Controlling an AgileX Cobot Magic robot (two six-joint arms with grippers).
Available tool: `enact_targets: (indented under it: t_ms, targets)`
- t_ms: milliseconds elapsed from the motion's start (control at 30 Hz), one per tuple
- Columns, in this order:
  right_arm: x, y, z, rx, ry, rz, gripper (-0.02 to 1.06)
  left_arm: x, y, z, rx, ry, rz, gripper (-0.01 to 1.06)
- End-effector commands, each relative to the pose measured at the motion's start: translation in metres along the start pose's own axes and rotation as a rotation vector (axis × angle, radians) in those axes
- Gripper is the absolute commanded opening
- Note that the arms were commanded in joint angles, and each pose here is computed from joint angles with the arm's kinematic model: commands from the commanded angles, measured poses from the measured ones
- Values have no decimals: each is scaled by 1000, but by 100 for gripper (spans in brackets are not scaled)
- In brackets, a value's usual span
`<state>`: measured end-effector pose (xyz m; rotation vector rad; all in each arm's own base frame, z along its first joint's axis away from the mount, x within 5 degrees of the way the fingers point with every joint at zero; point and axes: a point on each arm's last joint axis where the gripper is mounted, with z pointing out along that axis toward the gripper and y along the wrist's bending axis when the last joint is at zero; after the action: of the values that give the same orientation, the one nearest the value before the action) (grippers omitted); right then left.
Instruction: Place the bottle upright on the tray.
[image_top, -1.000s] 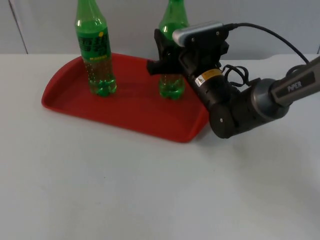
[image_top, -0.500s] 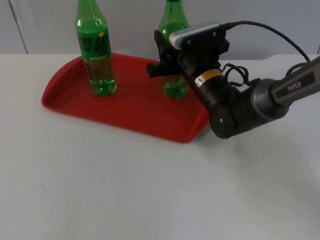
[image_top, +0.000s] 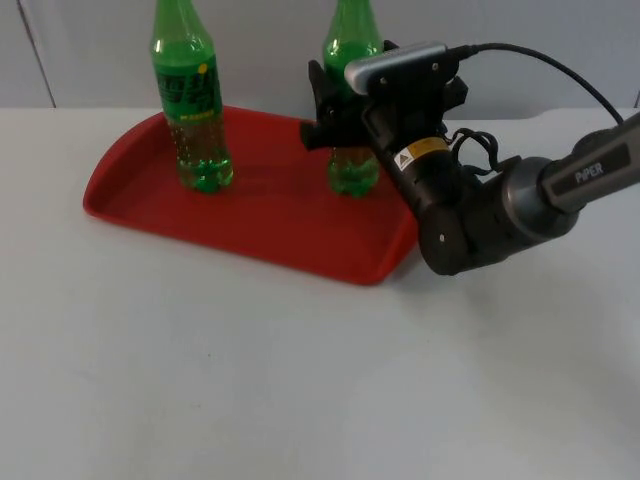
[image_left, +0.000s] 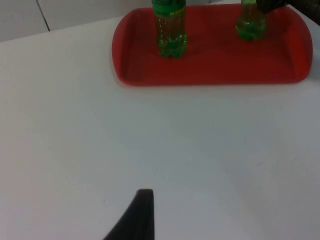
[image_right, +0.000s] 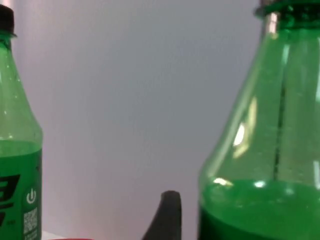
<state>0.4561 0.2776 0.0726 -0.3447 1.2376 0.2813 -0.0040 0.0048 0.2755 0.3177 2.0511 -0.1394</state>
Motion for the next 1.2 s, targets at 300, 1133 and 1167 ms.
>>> enact_targets:
  t_ms: [300,1133,1167]
  targets:
    - [-3,2,2,-4,-3,-7,105,0,-1,1,10,-10,-1,105]
    - [-104,28,-62,-208,732,49,105,0,-1,1,10,-10,-1,105]
    - [-113,29,-66,-237,793,51,105,0,-1,1,10,-10,-1,105]
